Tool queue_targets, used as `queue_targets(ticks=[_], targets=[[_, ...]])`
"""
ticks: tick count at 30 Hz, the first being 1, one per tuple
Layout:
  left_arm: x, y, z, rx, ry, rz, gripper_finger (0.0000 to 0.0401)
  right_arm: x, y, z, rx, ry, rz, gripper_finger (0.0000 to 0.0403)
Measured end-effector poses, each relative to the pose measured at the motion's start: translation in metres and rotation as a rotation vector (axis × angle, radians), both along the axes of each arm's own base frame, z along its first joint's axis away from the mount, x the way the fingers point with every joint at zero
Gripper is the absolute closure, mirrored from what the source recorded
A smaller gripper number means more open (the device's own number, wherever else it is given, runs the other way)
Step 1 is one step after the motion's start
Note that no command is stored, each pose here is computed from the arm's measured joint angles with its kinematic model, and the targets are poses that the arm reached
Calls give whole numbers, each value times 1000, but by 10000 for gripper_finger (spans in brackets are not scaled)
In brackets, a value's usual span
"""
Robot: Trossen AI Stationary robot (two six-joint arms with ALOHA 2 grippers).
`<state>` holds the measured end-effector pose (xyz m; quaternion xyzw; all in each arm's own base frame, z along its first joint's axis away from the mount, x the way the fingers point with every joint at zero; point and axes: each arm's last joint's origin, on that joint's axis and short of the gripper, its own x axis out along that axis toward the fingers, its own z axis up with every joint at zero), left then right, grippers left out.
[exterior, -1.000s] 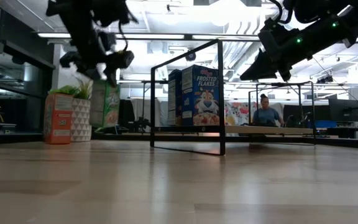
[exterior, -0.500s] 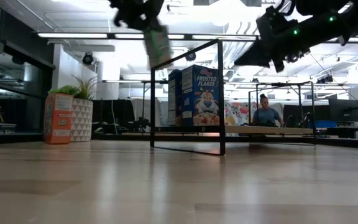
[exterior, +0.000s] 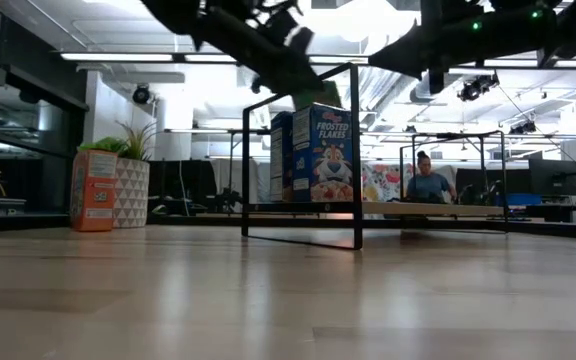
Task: Stack cereal on shelf
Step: Put the top green cereal box on the shelf
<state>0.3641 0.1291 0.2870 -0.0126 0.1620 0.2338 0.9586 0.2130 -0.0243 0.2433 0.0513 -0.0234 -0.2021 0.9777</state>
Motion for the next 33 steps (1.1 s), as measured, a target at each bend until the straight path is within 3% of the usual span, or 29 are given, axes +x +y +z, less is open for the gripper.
queue_targets(ticks=[6,10,18,21,29,33], targets=[[29,-6,-5,-58,89,-33,234,0,9,2,-48,7,41,402],[35,-21,-4,-127,83,-44,234,-2,14,5,-54,-6,62,402],[41,-52,-6,-98,107,-20,233,-4,25,6,-96,2,109,402],[44,-51,-13,-62,132,22,233,-4,26,7,-100,2,115,402],[54,-40,-41,-136,172,-30,233,-4,26,7,-96,1,115,402],[56,-39,-41,-134,149,-39,234,-4,26,7,-96,0,115,402]])
